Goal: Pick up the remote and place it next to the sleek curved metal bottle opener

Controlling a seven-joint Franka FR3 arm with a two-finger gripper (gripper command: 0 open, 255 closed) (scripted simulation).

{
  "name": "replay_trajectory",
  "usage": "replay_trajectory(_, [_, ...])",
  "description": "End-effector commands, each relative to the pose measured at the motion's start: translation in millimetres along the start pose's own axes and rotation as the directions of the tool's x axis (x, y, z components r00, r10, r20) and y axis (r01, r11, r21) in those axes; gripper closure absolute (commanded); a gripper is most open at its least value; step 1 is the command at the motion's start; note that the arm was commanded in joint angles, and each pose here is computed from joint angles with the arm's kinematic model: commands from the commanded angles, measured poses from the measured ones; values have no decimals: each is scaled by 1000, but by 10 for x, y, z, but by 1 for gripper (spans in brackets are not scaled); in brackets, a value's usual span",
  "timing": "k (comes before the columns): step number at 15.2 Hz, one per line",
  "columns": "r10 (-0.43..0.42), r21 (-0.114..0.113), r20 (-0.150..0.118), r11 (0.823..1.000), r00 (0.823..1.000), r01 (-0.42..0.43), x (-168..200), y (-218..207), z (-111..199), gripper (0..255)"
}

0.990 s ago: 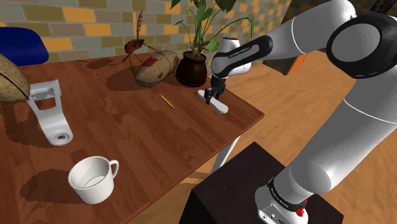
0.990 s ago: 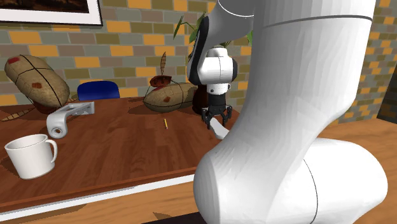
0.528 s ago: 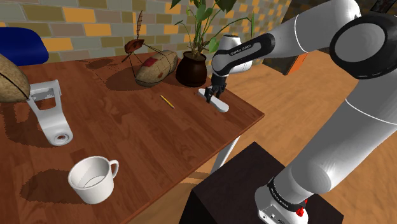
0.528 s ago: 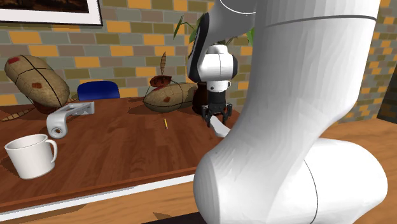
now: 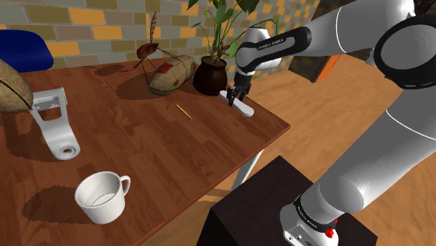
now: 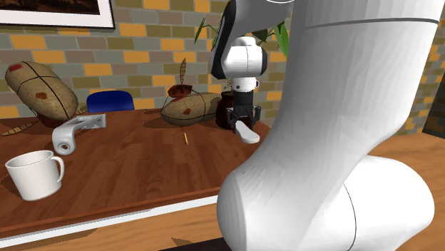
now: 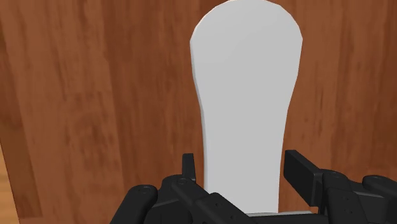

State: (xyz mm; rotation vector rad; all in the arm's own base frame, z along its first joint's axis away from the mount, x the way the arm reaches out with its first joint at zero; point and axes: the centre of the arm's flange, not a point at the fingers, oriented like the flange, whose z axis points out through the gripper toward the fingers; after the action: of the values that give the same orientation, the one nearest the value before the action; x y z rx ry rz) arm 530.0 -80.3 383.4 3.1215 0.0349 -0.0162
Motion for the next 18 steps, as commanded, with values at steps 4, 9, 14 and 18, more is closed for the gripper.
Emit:
replay_trajectory(4, [0, 0, 0, 1000, 1000, 0, -2, 11, -262, 255])
replay_trajectory(9, [0, 0, 0, 1000, 1000, 0, -5, 16, -526, 255])
replay_trajectory(14, [0, 0, 0, 1000, 1000, 0, -8, 21, -790, 255])
replay_trajectory(18, [0, 0, 0, 1000, 1000, 0, -10, 26, -1001, 255])
